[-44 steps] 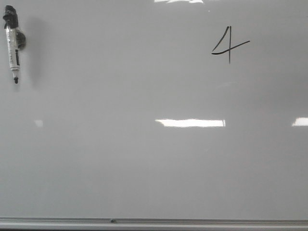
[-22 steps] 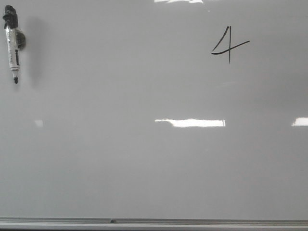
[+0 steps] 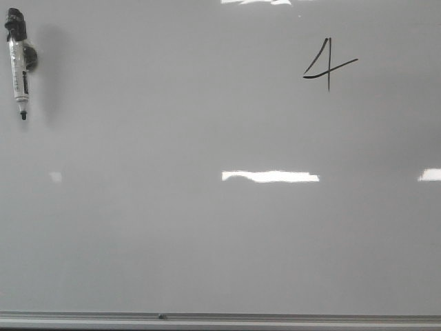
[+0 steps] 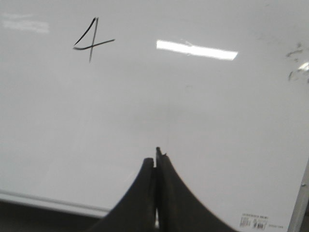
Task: Write number 4 on whiteboard
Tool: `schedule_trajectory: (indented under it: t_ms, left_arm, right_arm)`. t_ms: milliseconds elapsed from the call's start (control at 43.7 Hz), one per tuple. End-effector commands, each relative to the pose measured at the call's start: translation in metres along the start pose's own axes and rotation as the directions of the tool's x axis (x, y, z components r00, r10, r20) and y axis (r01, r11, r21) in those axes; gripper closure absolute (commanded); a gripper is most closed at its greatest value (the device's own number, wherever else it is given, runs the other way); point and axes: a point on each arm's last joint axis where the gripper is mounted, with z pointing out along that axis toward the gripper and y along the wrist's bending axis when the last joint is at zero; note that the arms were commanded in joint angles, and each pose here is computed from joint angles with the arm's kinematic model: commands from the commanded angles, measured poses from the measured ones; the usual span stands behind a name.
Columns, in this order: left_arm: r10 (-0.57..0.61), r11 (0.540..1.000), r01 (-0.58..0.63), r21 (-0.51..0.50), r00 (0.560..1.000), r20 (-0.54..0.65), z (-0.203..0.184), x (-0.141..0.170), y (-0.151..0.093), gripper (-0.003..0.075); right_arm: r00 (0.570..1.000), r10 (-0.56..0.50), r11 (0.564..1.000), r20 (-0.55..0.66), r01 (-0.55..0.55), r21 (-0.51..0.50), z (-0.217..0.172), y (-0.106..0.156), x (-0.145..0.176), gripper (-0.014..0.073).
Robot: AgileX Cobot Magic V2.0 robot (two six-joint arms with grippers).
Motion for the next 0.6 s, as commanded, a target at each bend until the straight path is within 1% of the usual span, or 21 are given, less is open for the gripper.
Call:
schedule_trajectory:
  t_ms: [0, 23, 46, 114, 298, 549, 572]
  left_arm:
    - [-0.011, 1.000, 0.011, 0.002, 0.996, 0.092, -0.001, -0.007, 0.000, 0.0741]
    - [-0.011, 1.000, 0.011, 0.002, 0.996, 0.092, -0.001, -0.007, 0.000, 0.0741]
    - [-0.011, 1.000, 0.011, 0.002, 0.996, 0.092, -0.001, -0.007, 0.000, 0.0741]
    - [-0.011, 1.000, 0.011, 0.002, 0.996, 0.092, -0.001, -0.007, 0.000, 0.0741]
    - [-0.011, 1.000, 0.011, 0.002, 0.996, 0.092, -0.001, -0.007, 0.000, 0.0741]
    - [-0.011, 1.000, 0.011, 0.002, 0.996, 0.092, -0.001, -0.007, 0.000, 0.0741]
    - [-0.011, 1.000, 0.011, 0.002, 0.996, 0.092, -0.001, -0.007, 0.000, 0.0741]
  right_arm:
    - [0.974, -0.006, 0.998, 0.225, -0.010, 0.067, 0.008, -0.002, 0.006, 0.0666]
    - [0.973, -0.006, 0.997, 0.233, -0.012, 0.074, 0.011, -0.002, 0.013, 0.0666]
    - [0.964, -0.008, 0.996, 0.265, -0.015, 0.083, 0.013, -0.003, 0.018, 0.0666]
    - [0.957, -0.010, 0.995, 0.291, -0.018, 0.094, 0.023, -0.002, 0.038, 0.0666]
    - [0.923, -0.019, 0.994, 0.385, -0.025, 0.110, 0.039, -0.002, 0.073, 0.0666]
    - [0.882, -0.026, 0.993, 0.470, -0.033, 0.117, 0.051, -0.002, 0.093, 0.0666]
    - [0.889, -0.024, 0.993, 0.457, -0.033, 0.116, 0.051, -0.002, 0.094, 0.0666]
